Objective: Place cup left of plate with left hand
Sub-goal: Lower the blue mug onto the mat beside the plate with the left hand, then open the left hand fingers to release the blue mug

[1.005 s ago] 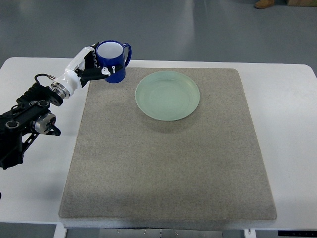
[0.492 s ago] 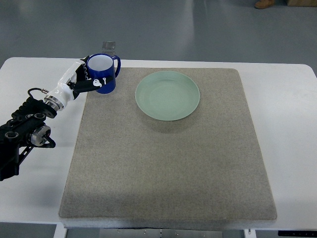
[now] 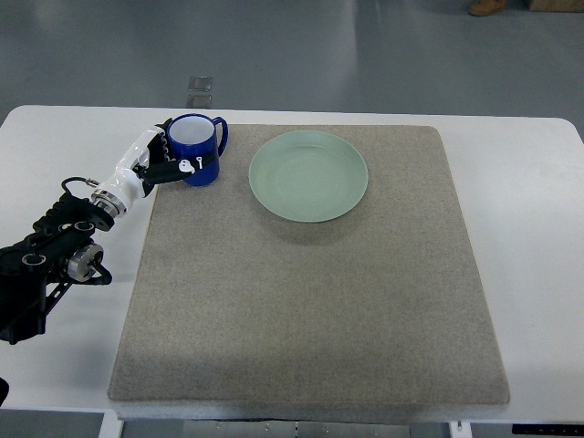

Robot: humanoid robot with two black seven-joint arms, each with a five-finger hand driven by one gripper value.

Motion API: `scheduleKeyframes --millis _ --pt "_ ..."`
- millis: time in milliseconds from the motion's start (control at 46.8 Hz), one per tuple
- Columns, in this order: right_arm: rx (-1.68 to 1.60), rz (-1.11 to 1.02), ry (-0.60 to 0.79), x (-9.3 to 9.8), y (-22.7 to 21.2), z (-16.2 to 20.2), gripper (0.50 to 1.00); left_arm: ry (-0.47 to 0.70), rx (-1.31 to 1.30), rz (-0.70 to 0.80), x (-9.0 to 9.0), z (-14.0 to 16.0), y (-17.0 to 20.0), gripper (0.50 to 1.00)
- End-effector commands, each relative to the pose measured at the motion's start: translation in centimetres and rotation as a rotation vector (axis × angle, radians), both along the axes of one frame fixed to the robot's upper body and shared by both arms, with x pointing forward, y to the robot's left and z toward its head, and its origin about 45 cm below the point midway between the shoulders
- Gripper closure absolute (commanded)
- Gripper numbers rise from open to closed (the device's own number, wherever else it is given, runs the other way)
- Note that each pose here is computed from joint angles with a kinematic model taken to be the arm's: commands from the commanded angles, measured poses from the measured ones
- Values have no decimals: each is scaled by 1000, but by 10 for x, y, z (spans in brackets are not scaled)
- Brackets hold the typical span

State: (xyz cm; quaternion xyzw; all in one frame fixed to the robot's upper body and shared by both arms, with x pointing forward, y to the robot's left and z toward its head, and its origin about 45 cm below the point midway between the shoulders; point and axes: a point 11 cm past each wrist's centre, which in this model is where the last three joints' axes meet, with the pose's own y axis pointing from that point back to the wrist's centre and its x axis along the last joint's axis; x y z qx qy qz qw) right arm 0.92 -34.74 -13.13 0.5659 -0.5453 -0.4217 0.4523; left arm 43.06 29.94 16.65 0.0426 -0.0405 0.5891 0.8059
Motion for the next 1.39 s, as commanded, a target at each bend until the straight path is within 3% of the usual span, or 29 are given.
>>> scheduleKeyframes --millis 0,192,257,556,962,1368 --pt "0 1 0 0 0 0 568 0 0 -1 0 0 0 656" --pt "0 -1 0 0 0 0 568 -7 15 24 1 0 2 609" --pt "0 1 0 0 0 0 568 -9 18 37 1 0 3 562" --pt "0 -1 0 0 0 0 568 -15 16 38 2 2 1 506" --pt "0 -1 0 0 0 0 568 -46 -45 3 2 18 -9 504" --pt "0 -1 0 0 0 0 568 -231 -203 -20 14 94 -15 501"
